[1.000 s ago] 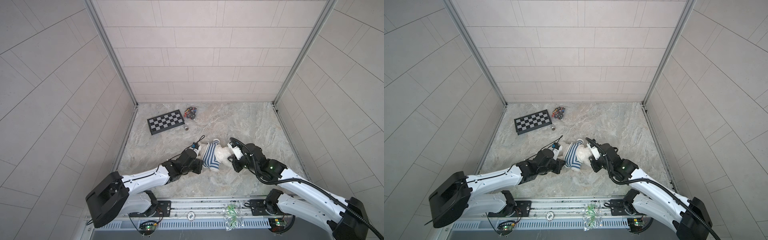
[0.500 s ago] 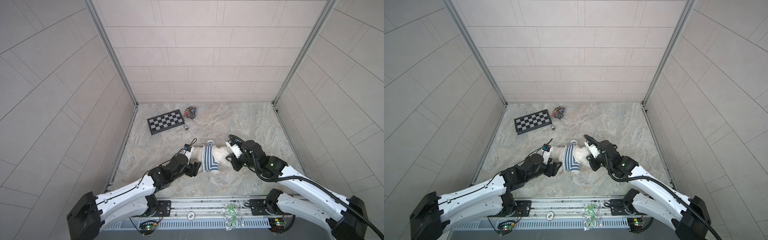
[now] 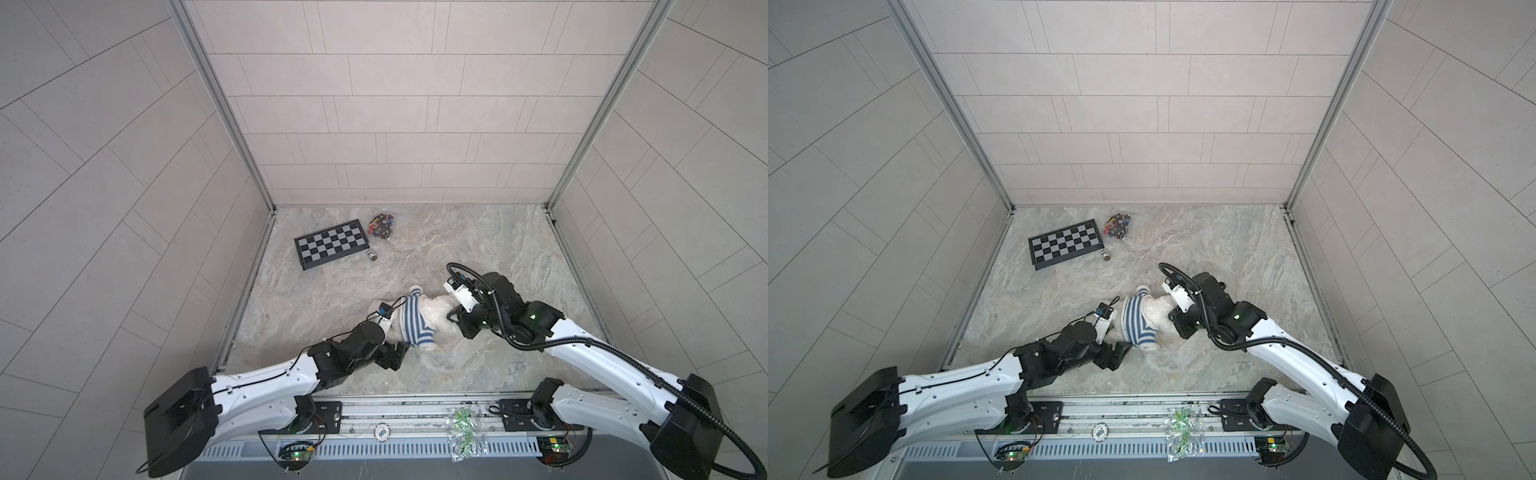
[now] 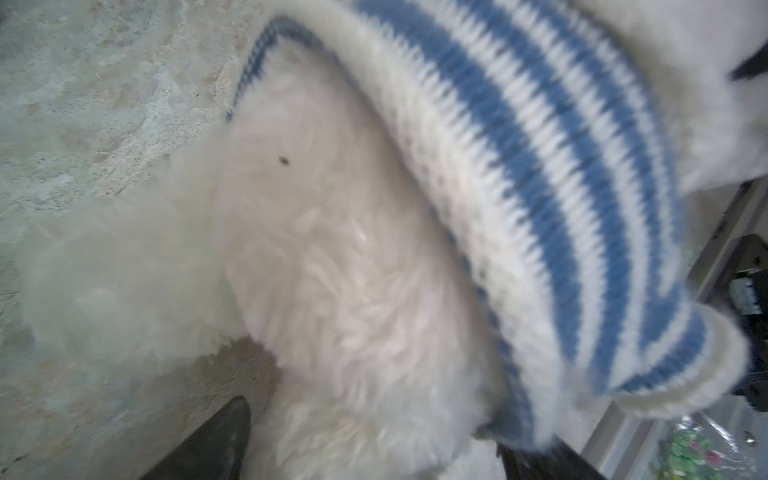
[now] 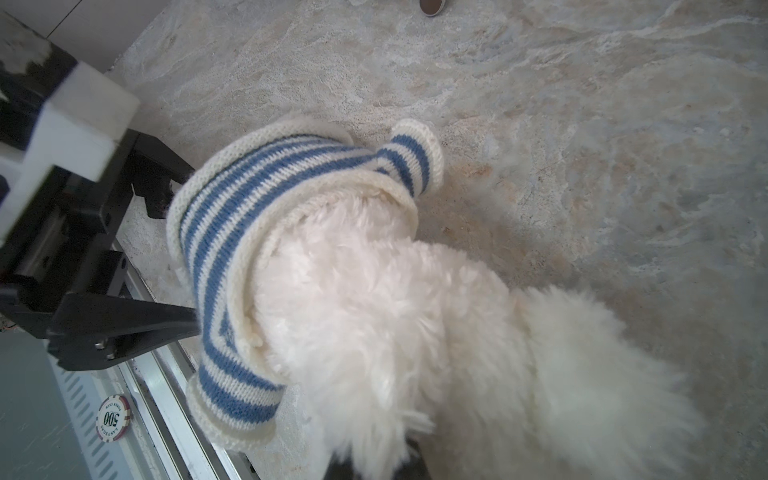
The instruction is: Dress the teddy bear
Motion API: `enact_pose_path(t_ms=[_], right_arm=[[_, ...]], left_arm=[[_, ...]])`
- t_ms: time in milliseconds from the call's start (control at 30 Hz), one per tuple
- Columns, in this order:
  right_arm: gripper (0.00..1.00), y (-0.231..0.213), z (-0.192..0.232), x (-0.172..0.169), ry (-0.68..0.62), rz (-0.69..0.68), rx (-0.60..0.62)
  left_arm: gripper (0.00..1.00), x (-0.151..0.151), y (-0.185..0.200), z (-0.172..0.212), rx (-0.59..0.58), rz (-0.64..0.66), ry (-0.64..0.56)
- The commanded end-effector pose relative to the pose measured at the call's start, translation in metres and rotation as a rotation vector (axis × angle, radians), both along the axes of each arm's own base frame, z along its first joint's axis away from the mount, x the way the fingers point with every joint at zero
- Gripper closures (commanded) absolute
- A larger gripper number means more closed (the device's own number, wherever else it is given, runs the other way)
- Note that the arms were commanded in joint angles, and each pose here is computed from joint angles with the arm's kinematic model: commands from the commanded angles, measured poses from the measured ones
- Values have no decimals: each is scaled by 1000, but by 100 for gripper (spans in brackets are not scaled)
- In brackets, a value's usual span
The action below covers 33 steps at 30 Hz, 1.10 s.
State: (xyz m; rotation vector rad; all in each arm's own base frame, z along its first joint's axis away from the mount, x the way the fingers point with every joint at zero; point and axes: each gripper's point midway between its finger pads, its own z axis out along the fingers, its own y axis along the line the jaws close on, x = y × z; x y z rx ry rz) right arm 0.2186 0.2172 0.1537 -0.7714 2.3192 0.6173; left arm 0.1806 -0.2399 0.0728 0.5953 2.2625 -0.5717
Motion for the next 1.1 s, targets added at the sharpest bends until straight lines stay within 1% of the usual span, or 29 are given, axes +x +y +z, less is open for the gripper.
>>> enact_pose_path(t_ms=[0,33,100,167,233,267,300,333,433,500,600,633,733,767,867,1000,1067], right_arm=[[100,6,10,1,-26,20,47],[100,6,9,2,-26,17,44],[100,4,6,4,-23,6,35],[100,2,5,7,-24,-9,27],[100,-1,3,10,-25,-23,18],[100,-3,3,11,-27,-31,16],[98,-5,4,13,-30,-35,16],[93,-6,4,13,-33,-37,16],[73,-14,10,15,-68,-45,-12],[66,-21,19,14,-112,-45,-31],[56,-34,43,11,-219,-61,-31],[55,-38,53,9,-261,-69,-18],[48,-44,83,-1,-374,-92,87],[47,-46,92,-5,-403,-98,128],[42,-50,108,-15,-454,-101,198],[43,-46,112,-26,-453,-63,239],[50,-37,109,-33,-434,-18,255]], left_arm=[[29,16,-14,18,-34,19,-74],[38,16,-18,20,-49,10,-75],[61,13,-27,25,-93,-23,-76],[80,8,-34,33,-150,-55,-75],[95,4,-35,41,-177,-74,-74],[100,2,-36,45,-188,-85,-71],[100,0,-37,48,-194,-94,-65],[100,-1,-37,50,-201,-97,-61],[100,-8,-39,59,-236,-118,-30],[100,-11,-41,65,-253,-124,1],[100,-12,-40,66,-269,-112,60],[100,-11,-39,66,-285,-104,83],[100,-5,-37,65,-378,-81,146],[100,-3,-36,64,-397,-73,164],[100,0,-35,63,-424,-63,197],[100,1,-37,63,-445,-55,228],[100,2,-39,66,-457,-56,233]])
